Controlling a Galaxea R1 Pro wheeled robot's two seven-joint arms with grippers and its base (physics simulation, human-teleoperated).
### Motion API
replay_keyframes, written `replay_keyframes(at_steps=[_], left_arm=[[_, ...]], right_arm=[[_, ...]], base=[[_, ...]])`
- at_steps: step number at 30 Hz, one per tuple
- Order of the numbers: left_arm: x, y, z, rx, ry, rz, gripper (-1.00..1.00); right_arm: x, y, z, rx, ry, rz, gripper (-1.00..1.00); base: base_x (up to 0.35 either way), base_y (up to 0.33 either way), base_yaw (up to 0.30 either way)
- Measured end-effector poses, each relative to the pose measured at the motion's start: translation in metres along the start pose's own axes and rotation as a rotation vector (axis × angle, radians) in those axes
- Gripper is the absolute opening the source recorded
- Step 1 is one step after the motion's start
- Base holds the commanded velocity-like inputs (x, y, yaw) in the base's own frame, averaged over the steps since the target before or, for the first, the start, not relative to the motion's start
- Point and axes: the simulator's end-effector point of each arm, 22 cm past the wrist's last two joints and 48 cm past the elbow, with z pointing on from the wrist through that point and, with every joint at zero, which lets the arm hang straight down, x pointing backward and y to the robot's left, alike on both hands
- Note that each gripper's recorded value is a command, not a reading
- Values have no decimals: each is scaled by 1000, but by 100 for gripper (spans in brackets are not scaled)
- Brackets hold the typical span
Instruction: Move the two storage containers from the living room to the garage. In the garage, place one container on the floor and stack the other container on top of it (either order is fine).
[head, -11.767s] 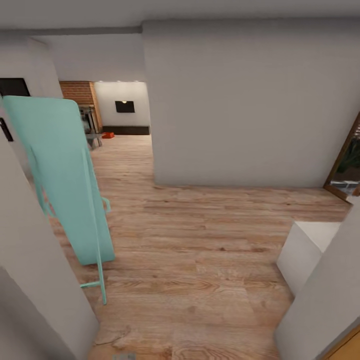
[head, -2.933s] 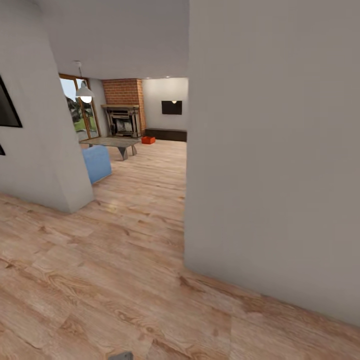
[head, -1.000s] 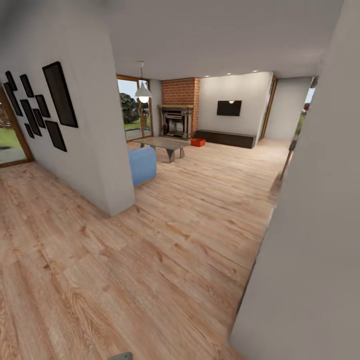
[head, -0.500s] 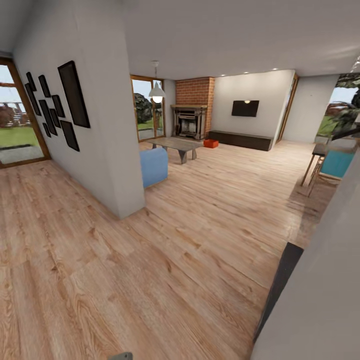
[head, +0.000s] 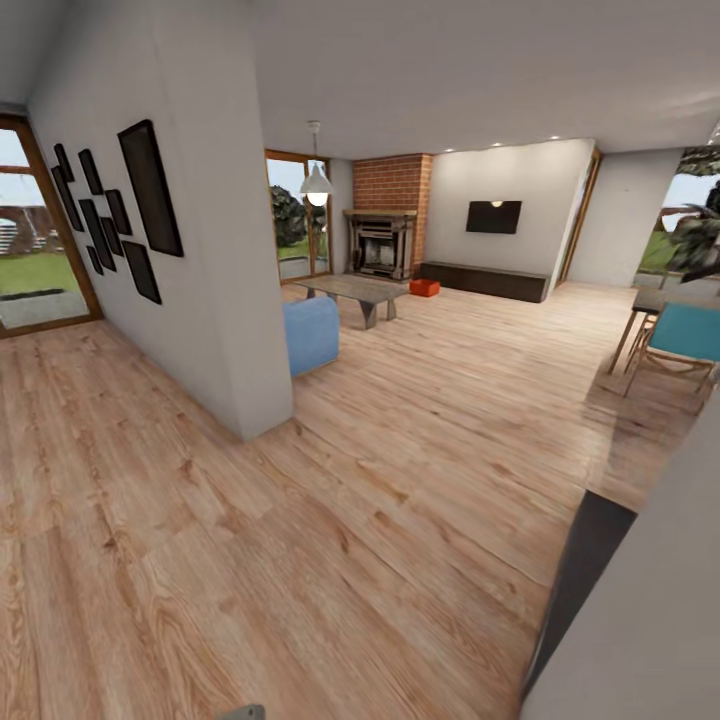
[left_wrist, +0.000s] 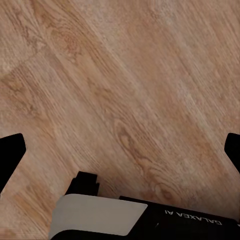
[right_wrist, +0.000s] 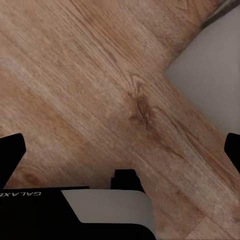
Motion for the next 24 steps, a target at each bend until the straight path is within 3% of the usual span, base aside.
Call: replay_keyframes(at_steps=[11,24], left_arm=[[0,0,0,0,-1,0,100],[0,0,0,1,-2,0,100]], right_arm=[[0,0,0,0,0,-1,100],[0,0,0,1,0,0,100]], base=[[218,248,0],[325,24,0]])
